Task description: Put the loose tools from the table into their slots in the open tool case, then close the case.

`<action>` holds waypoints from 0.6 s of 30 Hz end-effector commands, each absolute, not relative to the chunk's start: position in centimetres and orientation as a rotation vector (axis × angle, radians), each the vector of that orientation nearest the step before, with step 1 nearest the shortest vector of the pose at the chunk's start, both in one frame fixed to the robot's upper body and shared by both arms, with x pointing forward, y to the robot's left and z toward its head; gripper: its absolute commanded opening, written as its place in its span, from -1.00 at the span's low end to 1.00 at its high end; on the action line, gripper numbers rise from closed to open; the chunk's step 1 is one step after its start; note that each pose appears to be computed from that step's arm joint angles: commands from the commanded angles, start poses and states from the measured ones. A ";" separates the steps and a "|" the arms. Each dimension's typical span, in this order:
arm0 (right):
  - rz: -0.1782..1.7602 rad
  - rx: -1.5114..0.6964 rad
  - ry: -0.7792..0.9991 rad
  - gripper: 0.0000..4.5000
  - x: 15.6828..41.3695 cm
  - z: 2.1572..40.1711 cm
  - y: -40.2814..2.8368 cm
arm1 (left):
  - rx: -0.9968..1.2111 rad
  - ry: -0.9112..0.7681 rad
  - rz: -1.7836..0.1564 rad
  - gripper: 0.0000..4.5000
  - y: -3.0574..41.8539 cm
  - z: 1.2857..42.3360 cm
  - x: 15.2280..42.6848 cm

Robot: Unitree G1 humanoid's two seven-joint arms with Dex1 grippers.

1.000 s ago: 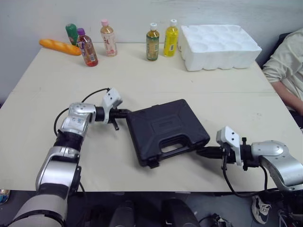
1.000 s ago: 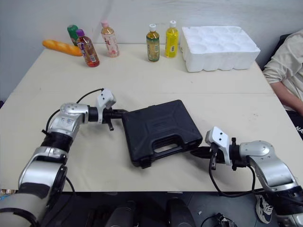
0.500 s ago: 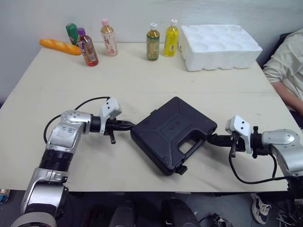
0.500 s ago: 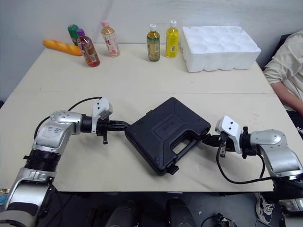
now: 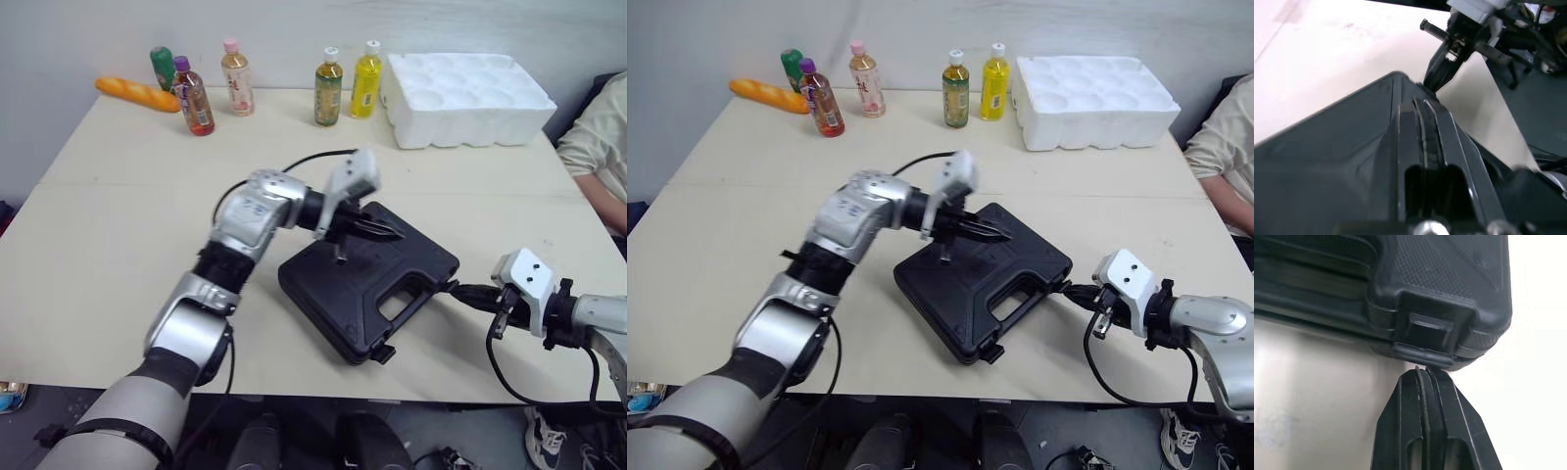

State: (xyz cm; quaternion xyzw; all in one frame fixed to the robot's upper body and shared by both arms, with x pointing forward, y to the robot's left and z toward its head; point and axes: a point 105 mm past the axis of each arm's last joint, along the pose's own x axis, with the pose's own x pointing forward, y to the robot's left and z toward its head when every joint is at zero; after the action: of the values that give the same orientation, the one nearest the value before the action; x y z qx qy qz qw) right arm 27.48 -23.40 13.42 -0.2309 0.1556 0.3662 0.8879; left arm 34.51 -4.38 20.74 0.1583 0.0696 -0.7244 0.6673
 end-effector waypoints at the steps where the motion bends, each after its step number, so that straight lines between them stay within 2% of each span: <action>1: 0.711 -0.489 0.282 -1.00 27.3 14.4 -23.2 | 0.431 0.129 -1.648 -0.97 -6.2 20.3 35.0; 8: 0.664 -0.442 0.282 -1.00 26.5 14.2 -22.9 | 0.524 0.144 -1.678 -0.97 -8.8 18.0 34.8; 15: 0.651 -0.436 0.283 -1.00 26.6 14.0 -22.5 | 0.940 0.216 -1.633 -0.97 -7.7 11.8 35.1; 18: 0.651 -0.431 0.270 -1.00 27.0 14.3 -22.3 | 0.956 0.240 -1.641 -0.97 -7.7 10.8 34.8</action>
State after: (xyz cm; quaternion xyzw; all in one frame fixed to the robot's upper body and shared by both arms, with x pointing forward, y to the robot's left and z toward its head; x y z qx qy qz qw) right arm 26.85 -22.51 13.22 -0.2046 0.1519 0.3177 0.9133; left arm 35.14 -9.36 15.98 0.3725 0.0110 -0.7022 0.6067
